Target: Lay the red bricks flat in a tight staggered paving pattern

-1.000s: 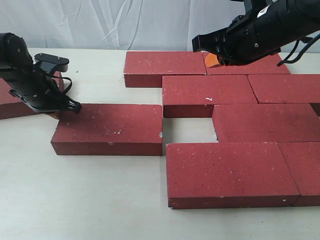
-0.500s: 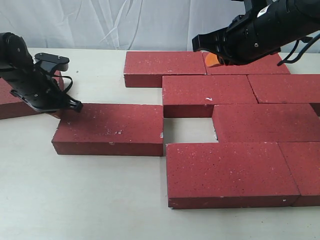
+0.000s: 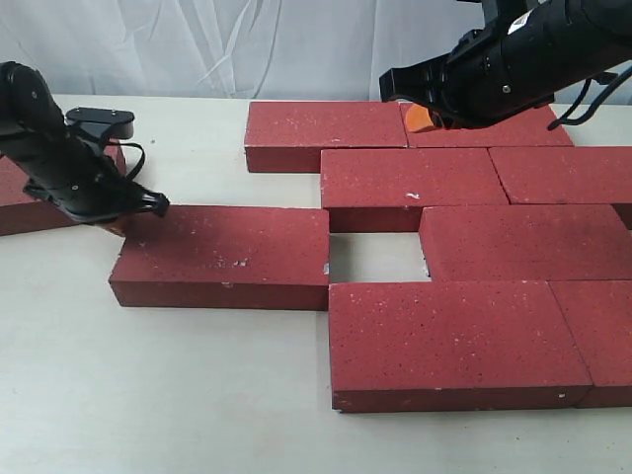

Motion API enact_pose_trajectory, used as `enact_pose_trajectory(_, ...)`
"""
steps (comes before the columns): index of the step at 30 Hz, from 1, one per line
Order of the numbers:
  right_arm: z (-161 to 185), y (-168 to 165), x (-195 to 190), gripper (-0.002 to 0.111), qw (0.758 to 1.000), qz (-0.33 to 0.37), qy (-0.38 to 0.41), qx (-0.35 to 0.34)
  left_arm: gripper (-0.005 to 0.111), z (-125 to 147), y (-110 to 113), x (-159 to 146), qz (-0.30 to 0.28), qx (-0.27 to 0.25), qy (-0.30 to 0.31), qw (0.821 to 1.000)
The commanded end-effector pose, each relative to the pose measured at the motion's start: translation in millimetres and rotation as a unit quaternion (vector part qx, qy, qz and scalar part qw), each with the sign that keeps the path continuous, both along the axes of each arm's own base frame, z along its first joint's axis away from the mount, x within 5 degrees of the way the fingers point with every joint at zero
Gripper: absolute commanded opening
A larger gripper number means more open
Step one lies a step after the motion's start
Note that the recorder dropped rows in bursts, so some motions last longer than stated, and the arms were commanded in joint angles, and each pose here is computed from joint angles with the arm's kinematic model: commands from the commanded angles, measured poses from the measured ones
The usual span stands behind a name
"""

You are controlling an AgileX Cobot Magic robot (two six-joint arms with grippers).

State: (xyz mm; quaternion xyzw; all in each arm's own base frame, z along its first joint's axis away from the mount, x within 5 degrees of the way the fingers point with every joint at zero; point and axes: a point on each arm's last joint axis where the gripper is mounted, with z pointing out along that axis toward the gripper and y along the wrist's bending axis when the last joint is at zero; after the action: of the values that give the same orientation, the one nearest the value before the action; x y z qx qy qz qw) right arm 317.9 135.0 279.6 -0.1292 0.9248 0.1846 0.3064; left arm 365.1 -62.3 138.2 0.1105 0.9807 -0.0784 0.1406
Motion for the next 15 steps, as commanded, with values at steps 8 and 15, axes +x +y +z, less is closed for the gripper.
enact_pose_trajectory(8, 4.0, -2.5, 0.7, -0.001, 1.0, -0.004, -0.011, 0.001, 0.0, -3.8, 12.5, -17.0, 0.032, 0.065, 0.102, 0.992)
enact_pose_trajectory(15, 3.7, -2.0, -0.1, -0.001, 1.0, -0.004, -0.005, 0.004, 0.0, -3.9, 11.8, -23.2, 0.034, 0.062, 0.136, 0.988)
